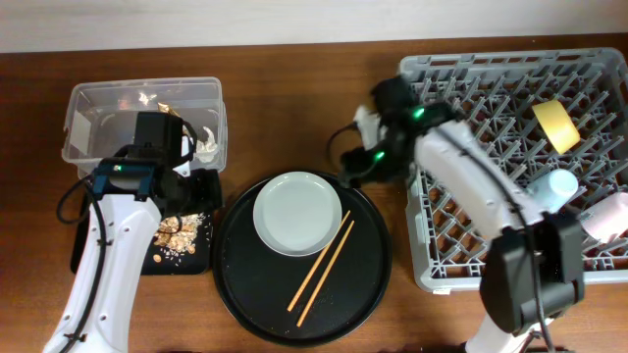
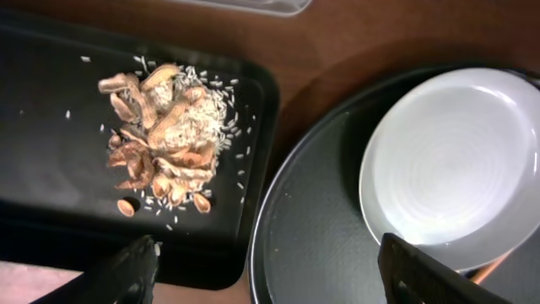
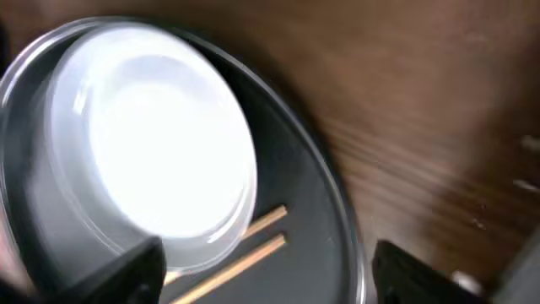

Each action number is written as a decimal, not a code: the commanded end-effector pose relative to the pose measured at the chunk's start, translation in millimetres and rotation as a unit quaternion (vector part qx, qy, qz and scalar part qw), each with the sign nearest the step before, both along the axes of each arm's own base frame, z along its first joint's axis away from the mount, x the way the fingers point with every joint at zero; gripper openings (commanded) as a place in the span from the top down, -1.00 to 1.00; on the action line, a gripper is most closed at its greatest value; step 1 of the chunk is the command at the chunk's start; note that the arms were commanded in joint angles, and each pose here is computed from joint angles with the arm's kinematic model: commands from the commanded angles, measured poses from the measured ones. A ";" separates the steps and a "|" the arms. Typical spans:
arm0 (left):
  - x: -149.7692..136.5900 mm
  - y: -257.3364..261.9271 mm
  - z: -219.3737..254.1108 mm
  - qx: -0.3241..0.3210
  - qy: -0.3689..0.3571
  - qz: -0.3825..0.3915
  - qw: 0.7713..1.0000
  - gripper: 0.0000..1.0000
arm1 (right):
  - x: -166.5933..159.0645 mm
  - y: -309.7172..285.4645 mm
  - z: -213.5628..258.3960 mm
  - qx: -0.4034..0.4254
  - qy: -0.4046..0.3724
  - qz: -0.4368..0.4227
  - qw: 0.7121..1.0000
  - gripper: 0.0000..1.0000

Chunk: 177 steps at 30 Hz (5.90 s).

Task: Sort waste into correct bins and load items into the dishwasher rack
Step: 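Grasp the white plate with the right gripper and lift it, then stand the white plate upright in the dish rack, then grasp one chopstick with the right gripper and place it in the rack, then grasp the second chopstick with the right gripper and place it in the rack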

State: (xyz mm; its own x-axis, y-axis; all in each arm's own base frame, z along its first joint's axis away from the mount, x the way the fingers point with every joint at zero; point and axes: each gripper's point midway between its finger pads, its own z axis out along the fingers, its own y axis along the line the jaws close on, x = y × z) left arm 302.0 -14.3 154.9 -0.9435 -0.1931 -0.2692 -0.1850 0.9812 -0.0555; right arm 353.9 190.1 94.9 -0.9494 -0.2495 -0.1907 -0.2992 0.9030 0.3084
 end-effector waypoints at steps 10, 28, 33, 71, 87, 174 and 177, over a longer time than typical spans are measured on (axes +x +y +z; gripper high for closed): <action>-0.3 2.7 -0.2 0.003 0.003 0.010 1.000 -0.68 | -29.3 51.2 -91.9 -0.070 -0.033 -0.002 0.997 0.03; -0.3 2.8 -0.2 0.003 0.003 0.010 1.000 -0.68 | 77.0 -114.2 148.9 -0.182 -0.287 -0.141 0.930 0.92; 0.8 2.7 0.1 0.003 0.000 0.010 1.000 -0.68 | 61.0 -272.8 224.0 -0.466 -0.343 -0.342 0.741 0.92; 5.0 2.4 1.3 0.002 -0.009 0.010 1.000 -0.91 | -137.5 33.1 -52.1 -0.081 0.120 -0.150 0.978 -0.57; 4.9 2.4 1.3 0.002 -0.008 0.010 1.000 -0.92 | -150.6 35.7 -102.1 -0.164 0.126 -0.167 0.964 0.56; 4.3 2.4 1.1 0.002 -0.007 0.010 1.000 -0.92 | -22.8 -108.4 95.0 -0.123 -0.098 -0.110 0.981 0.92; 4.2 1.1 1.1 -0.001 -0.007 0.009 1.000 -0.93 | -14.7 -149.8 74.5 -0.139 -0.060 -0.132 0.980 0.92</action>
State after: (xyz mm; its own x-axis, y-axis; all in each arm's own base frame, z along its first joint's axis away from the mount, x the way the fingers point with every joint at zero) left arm 305.4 -14.1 155.9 -0.9380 -0.2008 -0.2826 -0.1922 0.9796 -0.0583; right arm 333.1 61.9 184.4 -0.9509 -0.0245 -0.3086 -0.0410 0.9981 0.0469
